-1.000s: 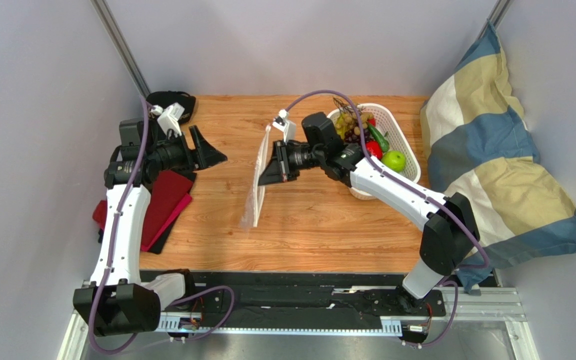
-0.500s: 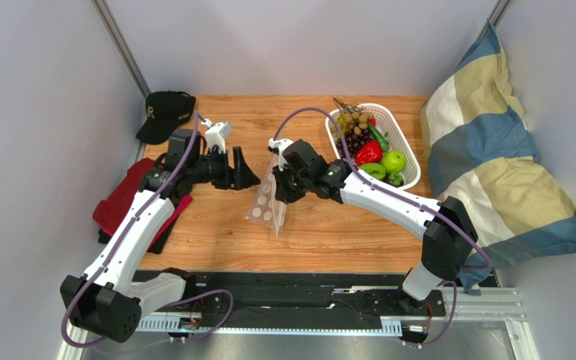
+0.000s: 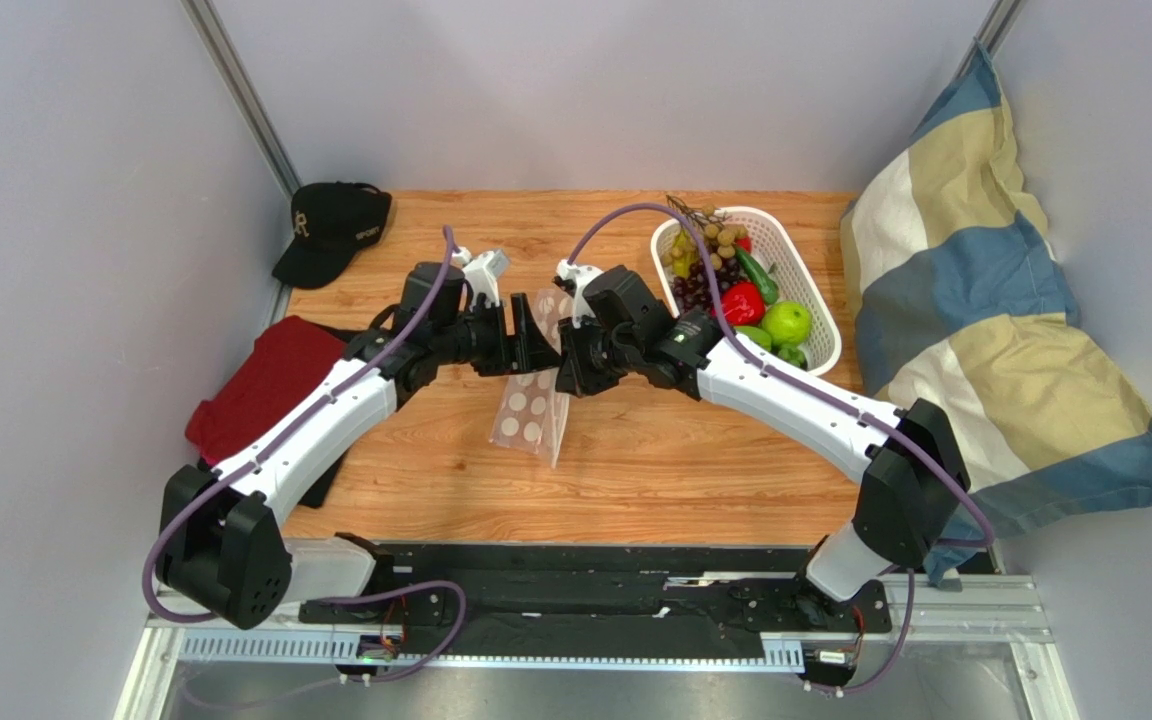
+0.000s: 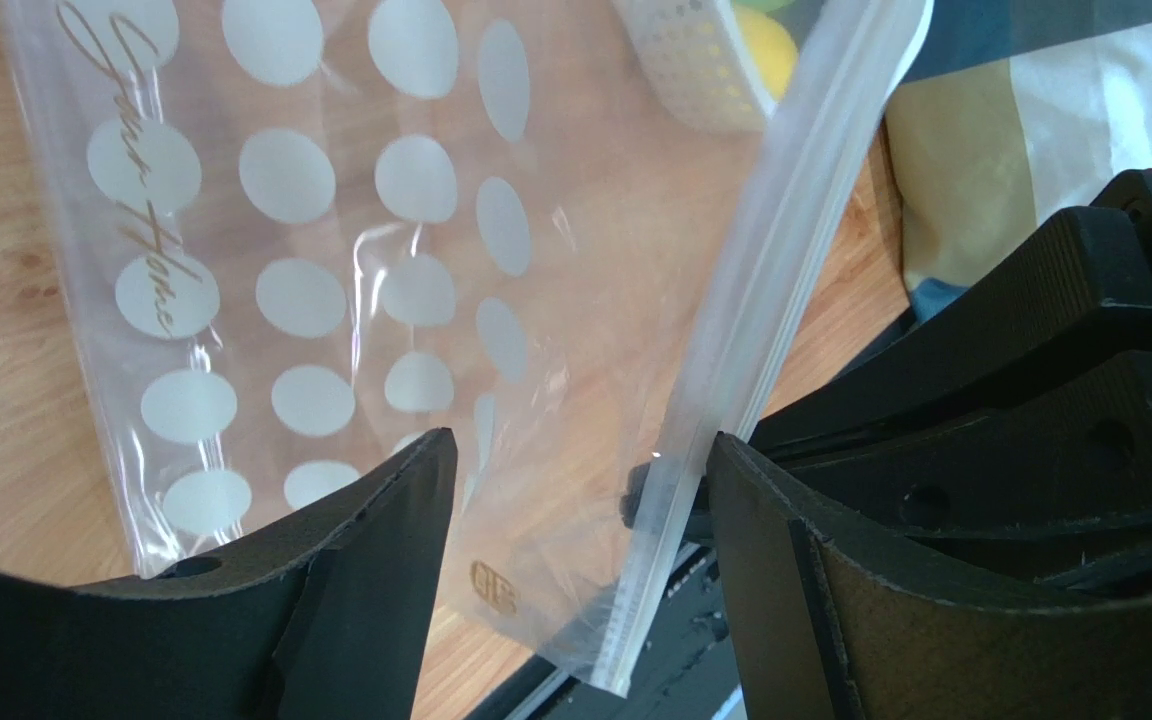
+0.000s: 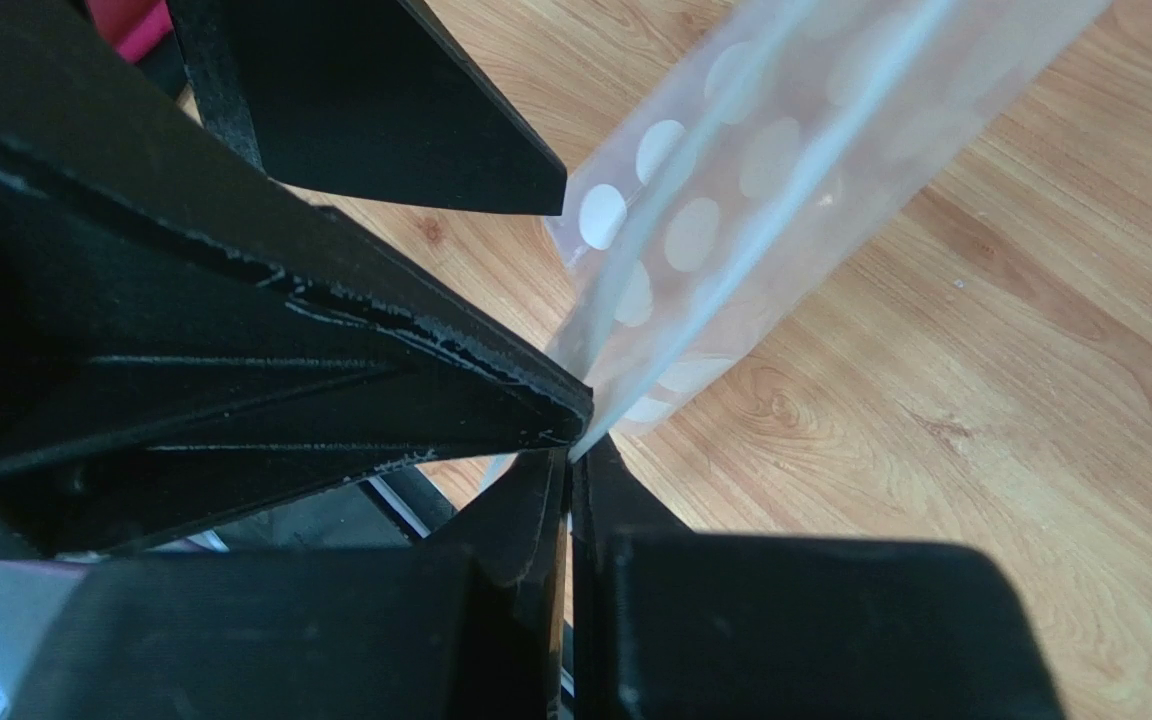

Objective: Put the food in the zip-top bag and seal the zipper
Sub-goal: Open the zipper of the food storage bag.

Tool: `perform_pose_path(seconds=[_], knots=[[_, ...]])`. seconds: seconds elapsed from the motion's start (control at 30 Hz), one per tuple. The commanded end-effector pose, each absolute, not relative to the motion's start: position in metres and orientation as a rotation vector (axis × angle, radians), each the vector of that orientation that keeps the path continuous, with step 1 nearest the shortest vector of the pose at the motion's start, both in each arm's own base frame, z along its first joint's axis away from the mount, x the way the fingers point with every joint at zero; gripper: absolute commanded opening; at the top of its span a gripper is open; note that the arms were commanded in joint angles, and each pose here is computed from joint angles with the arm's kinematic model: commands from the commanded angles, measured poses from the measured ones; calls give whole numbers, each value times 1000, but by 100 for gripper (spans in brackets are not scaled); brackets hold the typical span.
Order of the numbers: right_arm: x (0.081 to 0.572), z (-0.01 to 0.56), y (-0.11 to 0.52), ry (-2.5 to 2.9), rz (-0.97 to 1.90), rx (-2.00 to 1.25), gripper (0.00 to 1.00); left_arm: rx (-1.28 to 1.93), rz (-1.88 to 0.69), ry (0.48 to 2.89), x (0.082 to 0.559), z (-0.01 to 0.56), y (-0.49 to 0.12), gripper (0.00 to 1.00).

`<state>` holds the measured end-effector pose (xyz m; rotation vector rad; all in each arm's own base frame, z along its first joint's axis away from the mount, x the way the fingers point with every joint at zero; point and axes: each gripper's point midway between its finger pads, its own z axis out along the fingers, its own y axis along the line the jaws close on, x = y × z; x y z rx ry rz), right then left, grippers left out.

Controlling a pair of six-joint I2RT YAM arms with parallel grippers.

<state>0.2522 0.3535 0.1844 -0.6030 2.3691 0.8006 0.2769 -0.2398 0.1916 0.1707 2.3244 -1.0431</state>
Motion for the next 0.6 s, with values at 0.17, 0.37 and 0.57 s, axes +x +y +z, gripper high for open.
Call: perform_pose_path(seconds=[0.17,0.37,0.57], knots=[[241,227,363,2265,990,-610,0,124,-946,2351,294,171,-242,51],[235,223,350,2271,972,-621,0,145,-974,2351,296,174,-245,25],[266,198,304,2377,797,-520,0,145,-827,2359,297,186,-205,0]])
